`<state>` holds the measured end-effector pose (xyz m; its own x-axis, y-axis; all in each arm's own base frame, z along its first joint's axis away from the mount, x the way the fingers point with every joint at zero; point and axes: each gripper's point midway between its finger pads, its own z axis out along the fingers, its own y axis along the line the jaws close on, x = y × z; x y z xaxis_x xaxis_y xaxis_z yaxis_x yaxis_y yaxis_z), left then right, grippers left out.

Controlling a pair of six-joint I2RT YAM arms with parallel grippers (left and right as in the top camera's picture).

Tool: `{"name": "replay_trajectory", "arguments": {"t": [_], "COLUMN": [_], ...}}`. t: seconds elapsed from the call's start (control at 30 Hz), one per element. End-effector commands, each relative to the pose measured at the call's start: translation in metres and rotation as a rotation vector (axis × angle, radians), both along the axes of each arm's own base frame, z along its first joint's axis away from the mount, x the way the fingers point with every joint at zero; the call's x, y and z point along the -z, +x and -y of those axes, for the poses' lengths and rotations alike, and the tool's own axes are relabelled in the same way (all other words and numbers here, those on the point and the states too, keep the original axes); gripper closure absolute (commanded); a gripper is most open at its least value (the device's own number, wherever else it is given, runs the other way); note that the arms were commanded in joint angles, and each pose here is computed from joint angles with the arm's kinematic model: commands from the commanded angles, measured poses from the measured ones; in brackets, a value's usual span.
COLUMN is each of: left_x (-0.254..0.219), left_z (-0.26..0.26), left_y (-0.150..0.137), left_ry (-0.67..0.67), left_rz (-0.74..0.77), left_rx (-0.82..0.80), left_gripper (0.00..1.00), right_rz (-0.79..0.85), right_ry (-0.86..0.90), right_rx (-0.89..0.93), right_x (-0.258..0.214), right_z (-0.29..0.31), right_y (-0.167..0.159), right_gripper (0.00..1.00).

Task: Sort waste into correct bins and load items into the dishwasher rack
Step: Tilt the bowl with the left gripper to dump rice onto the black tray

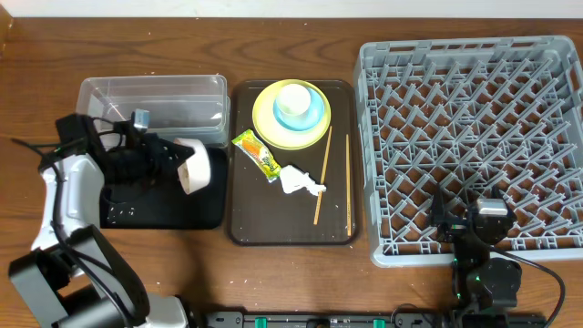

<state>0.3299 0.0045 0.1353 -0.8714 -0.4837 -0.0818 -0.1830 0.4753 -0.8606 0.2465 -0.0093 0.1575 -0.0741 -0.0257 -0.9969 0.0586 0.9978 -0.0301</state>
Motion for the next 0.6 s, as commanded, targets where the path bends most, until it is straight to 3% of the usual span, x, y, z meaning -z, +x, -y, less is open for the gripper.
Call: {"name": "replay_trajectory", "arguments": {"t": [0.0, 0.3, 0.43, 0.57], "left_x": [-0.007, -0.014, -0.030, -0.026], "left_z": [-0.007, -0.029, -0.040, -0.059], "left_y": [0.000, -0.012, -0.017, -0.025], "left_ry": [-0.097, -0.250, -0.365, -0.361], "left_rz": [0.049, 0.139, 0.279, 0.307], "left_rx": [-0.020, -0.116, -0.159, -0.226], "left_gripper": [0.94, 0.94, 0.94, 0.94], "right_rz": [-0.002, -0.002, -0.002, -0.002], "right_ry": [0.017, 0.017, 0.017, 0.017], "right_rx": [0.002, 0.002, 0.002, 0.002], "right_x": [0.001, 0.001, 0.001, 0.001], "right_z": [0.000, 0.000, 0.000, 0.000], "right_y": [0.000, 0.000, 0.000, 0.000], "right_gripper": [0.02, 0.01, 0.01, 0.01]}}
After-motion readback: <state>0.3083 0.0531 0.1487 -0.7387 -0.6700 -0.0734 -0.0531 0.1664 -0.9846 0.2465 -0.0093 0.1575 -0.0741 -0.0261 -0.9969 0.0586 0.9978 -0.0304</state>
